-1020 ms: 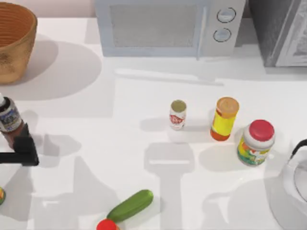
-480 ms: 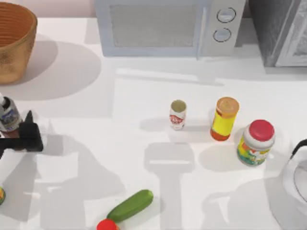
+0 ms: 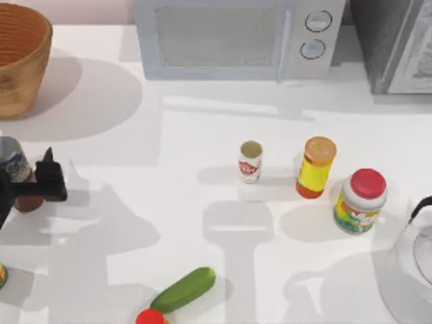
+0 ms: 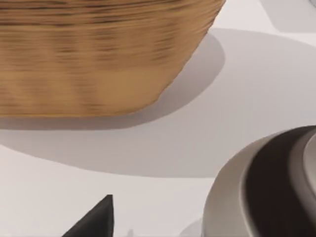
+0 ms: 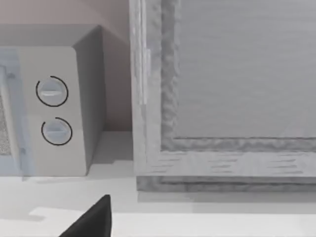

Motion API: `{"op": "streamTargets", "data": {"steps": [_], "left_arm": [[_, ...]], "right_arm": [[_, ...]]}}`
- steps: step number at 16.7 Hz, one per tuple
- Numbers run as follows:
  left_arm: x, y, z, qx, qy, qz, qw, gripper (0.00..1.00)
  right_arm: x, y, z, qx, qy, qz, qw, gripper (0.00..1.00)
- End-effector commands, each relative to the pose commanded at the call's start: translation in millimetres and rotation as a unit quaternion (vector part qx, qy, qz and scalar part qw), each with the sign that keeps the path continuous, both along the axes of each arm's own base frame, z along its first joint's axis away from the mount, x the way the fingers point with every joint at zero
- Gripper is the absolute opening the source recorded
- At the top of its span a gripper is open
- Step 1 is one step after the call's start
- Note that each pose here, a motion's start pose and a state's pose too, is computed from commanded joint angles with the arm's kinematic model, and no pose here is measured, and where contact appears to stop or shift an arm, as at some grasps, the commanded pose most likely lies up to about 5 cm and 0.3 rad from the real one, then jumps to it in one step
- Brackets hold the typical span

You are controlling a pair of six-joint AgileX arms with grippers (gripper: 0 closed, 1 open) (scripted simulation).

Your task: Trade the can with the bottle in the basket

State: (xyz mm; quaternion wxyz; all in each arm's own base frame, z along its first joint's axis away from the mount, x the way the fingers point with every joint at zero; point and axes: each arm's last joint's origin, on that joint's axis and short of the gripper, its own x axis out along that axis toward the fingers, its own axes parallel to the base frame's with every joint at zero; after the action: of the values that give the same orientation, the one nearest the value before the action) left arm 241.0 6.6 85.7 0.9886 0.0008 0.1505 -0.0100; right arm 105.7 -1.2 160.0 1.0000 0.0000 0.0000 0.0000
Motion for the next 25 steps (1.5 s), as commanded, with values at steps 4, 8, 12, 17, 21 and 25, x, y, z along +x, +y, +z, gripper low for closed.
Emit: {"op": "streamTargets", "data": {"steps": [4,8,12,17,21,25], "left_arm": [[0.0,0.0,0.0,0.0,0.0,0.0,1.0,0.92],[0.0,0.0,0.0,0.0,0.0,0.0,1.0,0.62],[0.0,0.0,0.0,0.0,0.0,0.0,1.0,0.32],[0.0,0.0,0.0,0.0,0.0,0.0,1.0,0.0],[0.0,0.0,0.0,0.0,0.0,0.0,1.0,0.0],[-0.3,-0.2,-0.1,0.001,0.0,-0.001,1.0,0.0]], "right_arm": [[0.0,0.0,0.0,0.0,0.0,0.0,1.0,1.0],[0.0,0.0,0.0,0.0,0.0,0.0,1.0,1.0],[0.0,0.0,0.0,0.0,0.0,0.0,1.0,1.0],[0.0,0.0,0.0,0.0,0.0,0.0,1.0,1.0],[0.0,0.0,0.0,0.0,0.0,0.0,1.0,1.0],[0.0,0.0,0.0,0.0,0.0,0.0,1.0,1.0]]}}
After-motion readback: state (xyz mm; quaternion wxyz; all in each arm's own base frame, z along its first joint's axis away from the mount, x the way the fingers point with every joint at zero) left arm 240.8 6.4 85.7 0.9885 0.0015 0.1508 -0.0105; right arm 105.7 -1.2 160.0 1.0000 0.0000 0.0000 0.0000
